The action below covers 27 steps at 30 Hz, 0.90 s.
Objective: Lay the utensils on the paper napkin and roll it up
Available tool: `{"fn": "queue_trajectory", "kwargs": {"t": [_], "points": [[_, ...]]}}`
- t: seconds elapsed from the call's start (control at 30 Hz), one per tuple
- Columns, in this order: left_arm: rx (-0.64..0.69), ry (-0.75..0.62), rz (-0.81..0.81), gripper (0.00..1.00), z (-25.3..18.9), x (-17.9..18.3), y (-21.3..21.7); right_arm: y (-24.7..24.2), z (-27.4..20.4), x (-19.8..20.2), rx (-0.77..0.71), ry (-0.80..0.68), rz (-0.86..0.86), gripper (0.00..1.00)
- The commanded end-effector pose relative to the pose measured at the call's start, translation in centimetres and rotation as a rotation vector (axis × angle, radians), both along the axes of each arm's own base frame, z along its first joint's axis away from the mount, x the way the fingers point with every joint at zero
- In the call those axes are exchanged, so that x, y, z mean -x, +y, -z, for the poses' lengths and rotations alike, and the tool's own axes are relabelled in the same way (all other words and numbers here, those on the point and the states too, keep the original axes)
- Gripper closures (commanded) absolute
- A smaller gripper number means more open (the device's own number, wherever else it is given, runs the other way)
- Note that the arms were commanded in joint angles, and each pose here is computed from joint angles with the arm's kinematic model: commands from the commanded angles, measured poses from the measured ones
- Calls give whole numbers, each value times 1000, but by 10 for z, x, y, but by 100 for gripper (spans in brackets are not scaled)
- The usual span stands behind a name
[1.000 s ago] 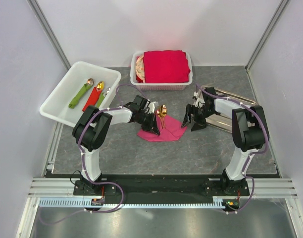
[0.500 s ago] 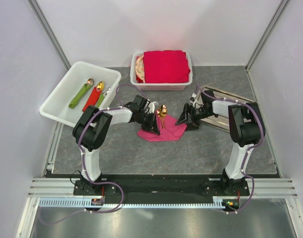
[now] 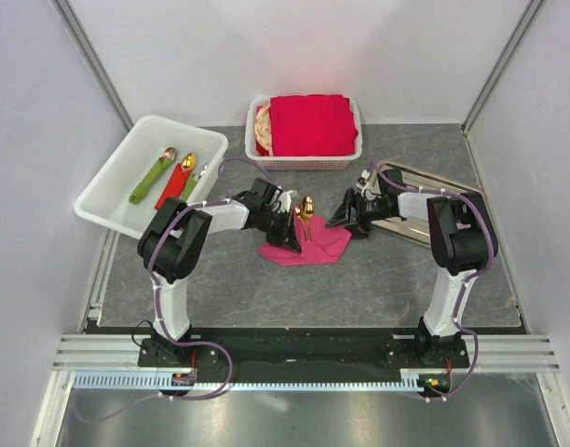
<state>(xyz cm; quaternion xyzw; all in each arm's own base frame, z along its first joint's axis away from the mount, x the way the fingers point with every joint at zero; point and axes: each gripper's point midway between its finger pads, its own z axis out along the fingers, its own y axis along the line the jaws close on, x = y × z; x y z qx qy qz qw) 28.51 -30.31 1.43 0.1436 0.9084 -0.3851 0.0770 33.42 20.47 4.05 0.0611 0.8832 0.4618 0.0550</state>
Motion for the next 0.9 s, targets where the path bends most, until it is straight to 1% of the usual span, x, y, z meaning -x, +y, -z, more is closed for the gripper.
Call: {"fn": "queue_trajectory", "kwargs": {"t": [0.0,0.17,0.33,0.47,0.6,0.73,0.87], "points": [[-63,-9,-18,94,17,-6,8,5,0,-14,-29,-40,25,25],[-64,-6,-17,94,18,-6,8,4,3,-10,-25,-29,23,25],[-64,-7,-18,94,17,-6,9,-7,10,6,45,1,-10,28],[-66,-6,-18,94,18,-5,9,-18,11,11,104,-27,-27,28],[-66,-5,-19,94,18,-5,9,-25,17,18,138,-16,-56,29],[-65,-6,-19,94,17,-6,9,-25,20,26,130,3,-70,32],[-64,-4,-19,94,18,-6,9,-18,14,32,65,26,-86,35]]}}
